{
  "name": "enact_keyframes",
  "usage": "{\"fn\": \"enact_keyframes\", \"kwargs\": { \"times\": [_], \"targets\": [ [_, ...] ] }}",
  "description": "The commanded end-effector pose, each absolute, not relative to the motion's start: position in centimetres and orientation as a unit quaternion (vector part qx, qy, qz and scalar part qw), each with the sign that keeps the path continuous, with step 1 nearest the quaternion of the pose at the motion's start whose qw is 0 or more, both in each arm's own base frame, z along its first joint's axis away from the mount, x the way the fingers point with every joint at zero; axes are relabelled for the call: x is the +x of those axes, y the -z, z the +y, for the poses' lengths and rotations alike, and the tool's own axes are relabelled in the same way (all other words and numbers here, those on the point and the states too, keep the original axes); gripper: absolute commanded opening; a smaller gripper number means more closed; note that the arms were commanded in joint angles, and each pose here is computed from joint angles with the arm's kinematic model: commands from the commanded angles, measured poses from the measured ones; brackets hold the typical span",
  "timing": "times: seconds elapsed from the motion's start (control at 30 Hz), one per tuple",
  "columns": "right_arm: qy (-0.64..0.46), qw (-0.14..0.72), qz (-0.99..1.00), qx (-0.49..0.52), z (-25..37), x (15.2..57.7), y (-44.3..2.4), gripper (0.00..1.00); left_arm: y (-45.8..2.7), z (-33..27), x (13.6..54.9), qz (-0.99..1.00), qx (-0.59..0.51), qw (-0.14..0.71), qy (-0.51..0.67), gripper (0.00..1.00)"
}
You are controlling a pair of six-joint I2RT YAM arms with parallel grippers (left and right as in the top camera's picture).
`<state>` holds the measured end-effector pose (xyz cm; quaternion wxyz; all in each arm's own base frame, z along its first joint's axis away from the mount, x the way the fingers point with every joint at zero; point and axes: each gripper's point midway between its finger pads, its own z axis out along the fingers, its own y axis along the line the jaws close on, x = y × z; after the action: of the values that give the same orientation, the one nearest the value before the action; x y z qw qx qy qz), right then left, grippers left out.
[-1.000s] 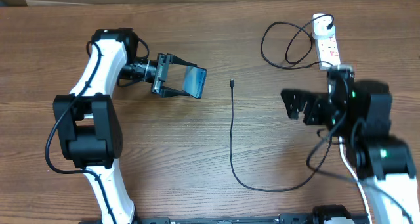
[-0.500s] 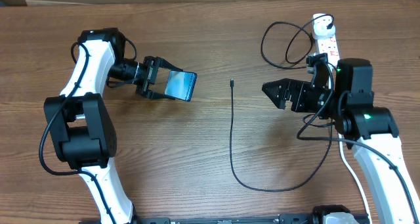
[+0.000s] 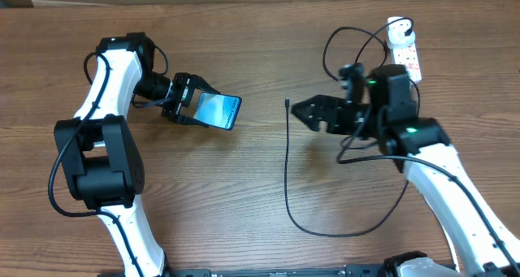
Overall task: Plug charger to phone and switch on socket
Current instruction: 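Move the right gripper toward the phone held by the left gripper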
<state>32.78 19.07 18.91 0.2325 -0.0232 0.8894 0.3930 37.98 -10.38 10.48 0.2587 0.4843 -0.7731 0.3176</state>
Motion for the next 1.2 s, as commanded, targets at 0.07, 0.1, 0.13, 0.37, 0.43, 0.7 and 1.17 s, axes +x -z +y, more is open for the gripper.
{"fn": "enact_keyframes", "kwargs": {
  "times": [0.07, 0.1, 0.13, 0.37, 0.43, 0.7, 1.17],
  "targets": [
    [-0.416, 0.221, 0.882, -0.010, 22.9, 33.6, -19.0, 0.89, -10.5, -9.8, 38.4, -0.777, 0.498, 0.244, -0.296, 0.04],
    [-0.422, 0.221, 0.879, -0.011, 23.5, 33.7, -19.0, 0.89, -10.4, -9.7, 38.4, -0.779, 0.499, 0.243, -0.293, 0.04],
    [-0.427, 0.222, 0.877, -0.011, 24.2, 33.8, -19.0, 0.89, -10.3, -9.6, 38.4, -0.778, 0.502, 0.243, -0.289, 0.04],
    [-0.420, 0.212, 0.882, 0.025, 26.5, 34.2, -17.5, 0.86, -9.9, -9.4, 38.3, -0.779, 0.512, 0.239, -0.272, 0.04],
    [-0.416, 0.214, 0.883, 0.038, 26.8, 34.2, -17.4, 0.86, -9.7, -9.4, 38.3, -0.783, 0.513, 0.235, -0.263, 0.04],
    [-0.399, 0.220, 0.887, 0.078, 27.4, 34.3, -17.0, 0.83, -9.4, -11.4, 38.7, -0.799, 0.493, 0.222, -0.264, 0.04],
    [-0.374, 0.218, 0.897, 0.092, 29.2, 34.1, -14.6, 0.75, -9.4, -13.0, 38.4, -0.799, 0.493, 0.231, -0.256, 0.04]
  ]
}}
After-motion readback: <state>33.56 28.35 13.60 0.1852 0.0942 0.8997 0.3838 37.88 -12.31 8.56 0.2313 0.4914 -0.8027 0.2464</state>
